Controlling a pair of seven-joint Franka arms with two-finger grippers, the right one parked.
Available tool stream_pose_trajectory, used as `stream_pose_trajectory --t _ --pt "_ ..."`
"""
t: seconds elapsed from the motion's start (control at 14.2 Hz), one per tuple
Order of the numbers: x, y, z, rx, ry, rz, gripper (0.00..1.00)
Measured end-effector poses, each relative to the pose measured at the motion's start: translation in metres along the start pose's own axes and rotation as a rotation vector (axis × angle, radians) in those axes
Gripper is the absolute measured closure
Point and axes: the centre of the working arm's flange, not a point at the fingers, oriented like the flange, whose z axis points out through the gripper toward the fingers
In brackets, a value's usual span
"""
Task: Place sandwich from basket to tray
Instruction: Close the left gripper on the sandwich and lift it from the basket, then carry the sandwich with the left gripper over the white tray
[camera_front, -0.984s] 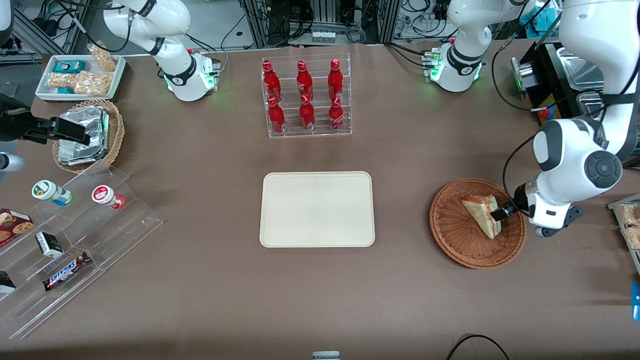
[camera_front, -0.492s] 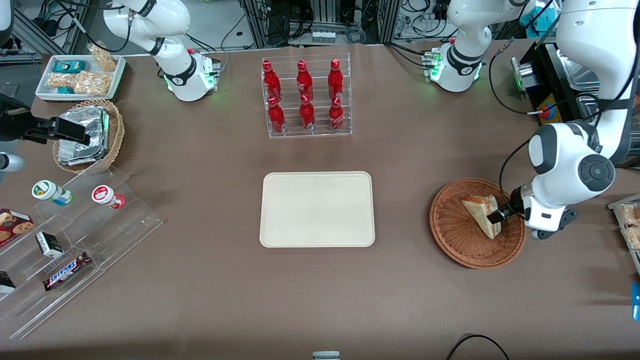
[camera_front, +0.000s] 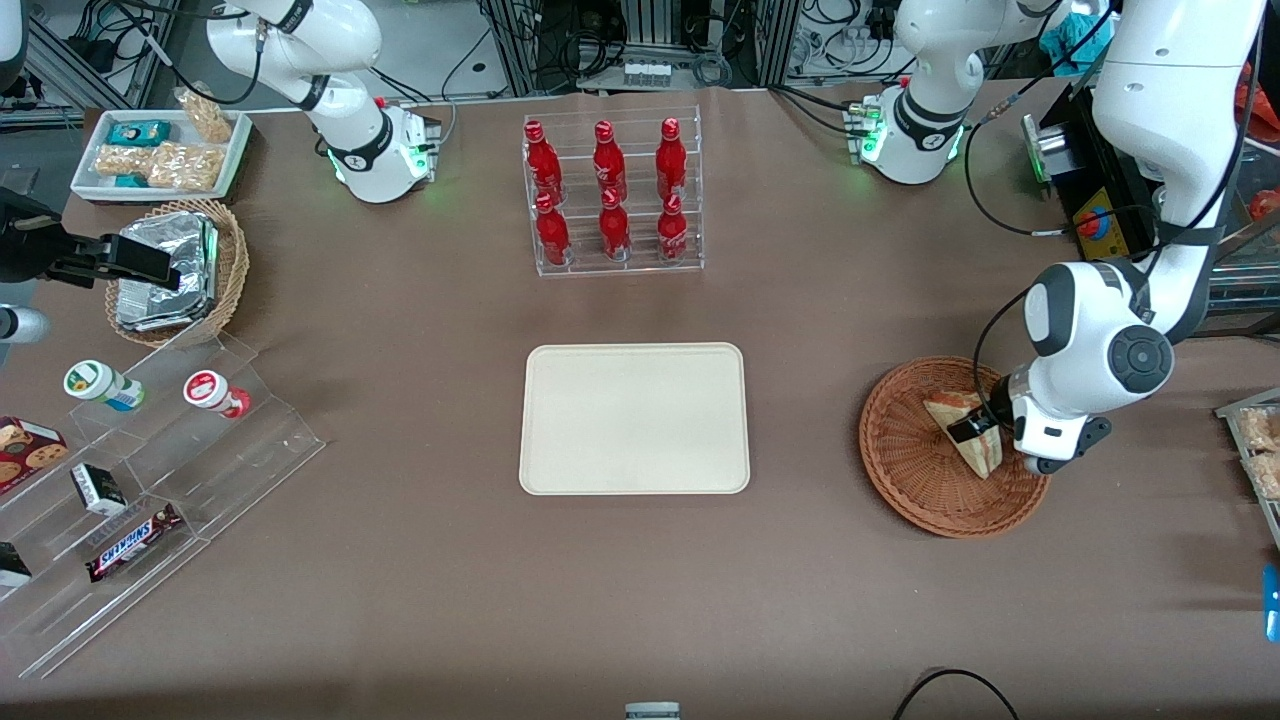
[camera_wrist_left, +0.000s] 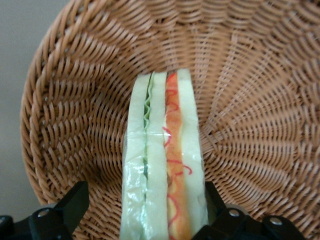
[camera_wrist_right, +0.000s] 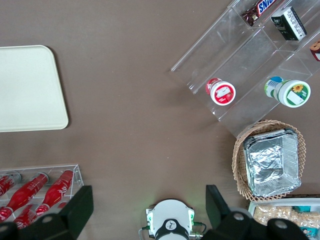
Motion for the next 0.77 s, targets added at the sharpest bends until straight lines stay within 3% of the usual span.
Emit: stream_pose_trajectory --t 0.49,0.63,0.77 --pt "-0.025 0.032 -0.004 0.008 0.005 0.027 0.67" --pt "-0.055 0.069 -0.023 0.035 -0.002 0.085 0.79" --pt "-0.096 0.120 -0.049 0.058 0.004 0.127 0.79"
